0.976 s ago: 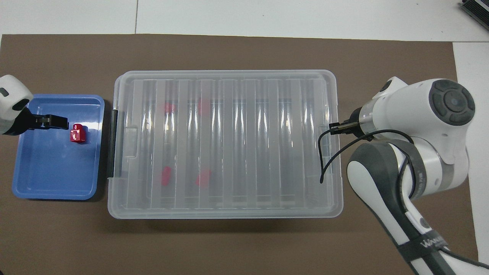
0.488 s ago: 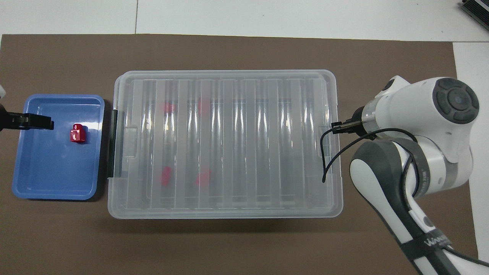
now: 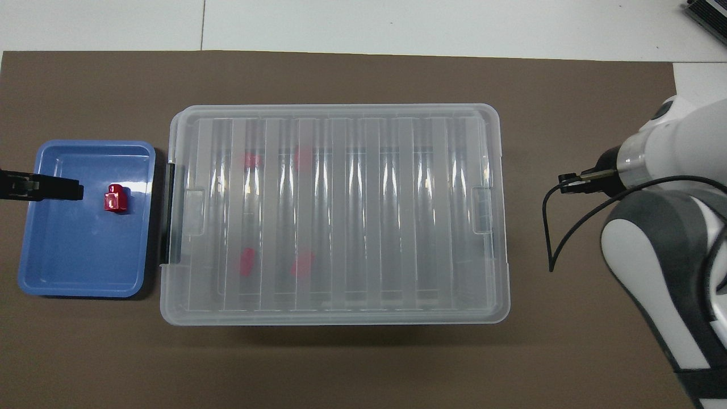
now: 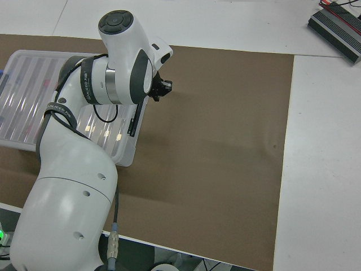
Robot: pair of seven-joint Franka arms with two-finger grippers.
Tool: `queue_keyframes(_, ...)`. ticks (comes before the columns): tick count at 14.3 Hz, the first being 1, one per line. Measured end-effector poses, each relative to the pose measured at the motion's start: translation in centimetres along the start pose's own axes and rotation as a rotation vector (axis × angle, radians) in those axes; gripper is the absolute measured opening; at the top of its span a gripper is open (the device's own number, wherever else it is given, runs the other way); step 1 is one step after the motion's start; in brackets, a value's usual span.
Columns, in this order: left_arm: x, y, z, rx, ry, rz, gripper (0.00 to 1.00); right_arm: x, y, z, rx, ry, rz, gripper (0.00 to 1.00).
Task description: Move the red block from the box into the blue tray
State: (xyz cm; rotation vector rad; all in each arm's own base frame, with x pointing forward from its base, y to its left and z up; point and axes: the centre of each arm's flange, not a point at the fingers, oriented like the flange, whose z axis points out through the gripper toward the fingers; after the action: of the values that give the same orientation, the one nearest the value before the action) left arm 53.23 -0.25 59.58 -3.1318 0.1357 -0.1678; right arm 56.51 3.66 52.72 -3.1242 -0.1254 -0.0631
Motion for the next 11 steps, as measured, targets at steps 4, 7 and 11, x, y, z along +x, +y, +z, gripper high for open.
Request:
queue_keyframes(4, 0.1, 3.0, -1.2, -0.006, -0.012, -0.027, 1.0, -1.0, 3.5, -4.1, -0.003, -0.05, 0.113, 0.28)
queue_keyframes(7, -1.1, 3.7, -1.5, -0.008, -0.118, -0.035, 1.0, -2.0, 4.7, -6.2, -0.003, -0.076, 0.137, 0.6)
queue_keyframes(11, -1.9, 5.5, -2.5, -0.012, -0.186, -0.039, 1.0, -2.8, 4.6, -9.4, -0.003, -0.098, 0.142, 1.0)
